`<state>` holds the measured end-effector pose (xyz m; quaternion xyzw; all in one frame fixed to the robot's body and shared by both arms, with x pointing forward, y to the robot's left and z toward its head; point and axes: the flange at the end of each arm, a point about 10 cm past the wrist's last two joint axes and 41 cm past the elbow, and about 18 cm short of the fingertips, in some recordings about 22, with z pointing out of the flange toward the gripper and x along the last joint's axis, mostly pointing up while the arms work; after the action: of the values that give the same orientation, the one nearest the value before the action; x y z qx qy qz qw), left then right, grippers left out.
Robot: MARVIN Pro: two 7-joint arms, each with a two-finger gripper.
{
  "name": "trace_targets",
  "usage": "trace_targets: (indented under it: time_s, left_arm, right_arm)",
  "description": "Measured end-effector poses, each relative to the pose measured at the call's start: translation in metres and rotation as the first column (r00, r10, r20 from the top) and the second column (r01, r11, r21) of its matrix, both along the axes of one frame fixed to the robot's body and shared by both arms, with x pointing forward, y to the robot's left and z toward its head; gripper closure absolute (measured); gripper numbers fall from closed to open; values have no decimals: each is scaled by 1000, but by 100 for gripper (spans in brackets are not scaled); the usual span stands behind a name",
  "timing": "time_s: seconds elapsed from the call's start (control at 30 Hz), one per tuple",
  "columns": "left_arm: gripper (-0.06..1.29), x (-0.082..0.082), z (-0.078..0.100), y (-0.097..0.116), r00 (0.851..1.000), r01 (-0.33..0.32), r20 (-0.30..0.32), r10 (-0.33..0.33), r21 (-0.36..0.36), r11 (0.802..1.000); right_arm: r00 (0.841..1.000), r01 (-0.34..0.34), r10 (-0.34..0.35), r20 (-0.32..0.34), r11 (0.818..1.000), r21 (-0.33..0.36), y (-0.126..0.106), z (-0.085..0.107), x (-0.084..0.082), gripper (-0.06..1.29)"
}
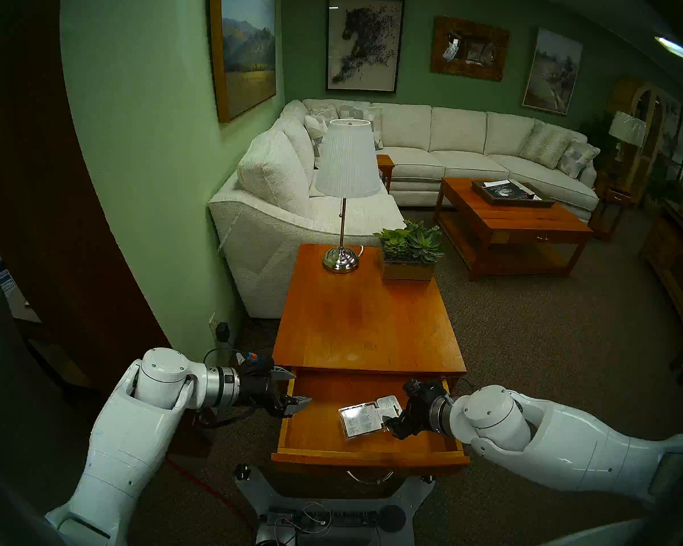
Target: Open the drawer, take out the contents and close the drawer
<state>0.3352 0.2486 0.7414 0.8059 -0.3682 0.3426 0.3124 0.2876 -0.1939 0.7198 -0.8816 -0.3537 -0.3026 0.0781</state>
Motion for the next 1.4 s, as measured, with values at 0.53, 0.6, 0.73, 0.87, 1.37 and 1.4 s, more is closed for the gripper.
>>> trace_targets:
  time_s: [0.53,0.6,0.73,0.87,1.37,1.4]
  left_arm:
    - [0,0,0,0,1000,0,1,0,0,1000]
    - [0,0,0,0,1000,0,1,0,0,1000]
    - [0,0,0,0,1000,0,1,0,0,1000]
    - [0,0,0,0,1000,0,1,0,0,1000]
    - [0,0,0,0,1000,0,1,0,0,1000]
    - [0,0,0,0,1000,0,1,0,0,1000]
  right_arm:
    - [992,90,-95,-84,994,-55,10,2,7,-1]
    - [989,108,-112,-94,993,-48,9,3,7,-1]
    - [984,136,-137,-115,991,-20,8,4,2,-1]
    - [979,167,-163,-124,986,23,3,5,-7,-1]
    - [967,227,-214,-138,969,93,-16,-6,-32,-1]
    - [966,230,-215,-141,969,95,-18,-8,-33,-1]
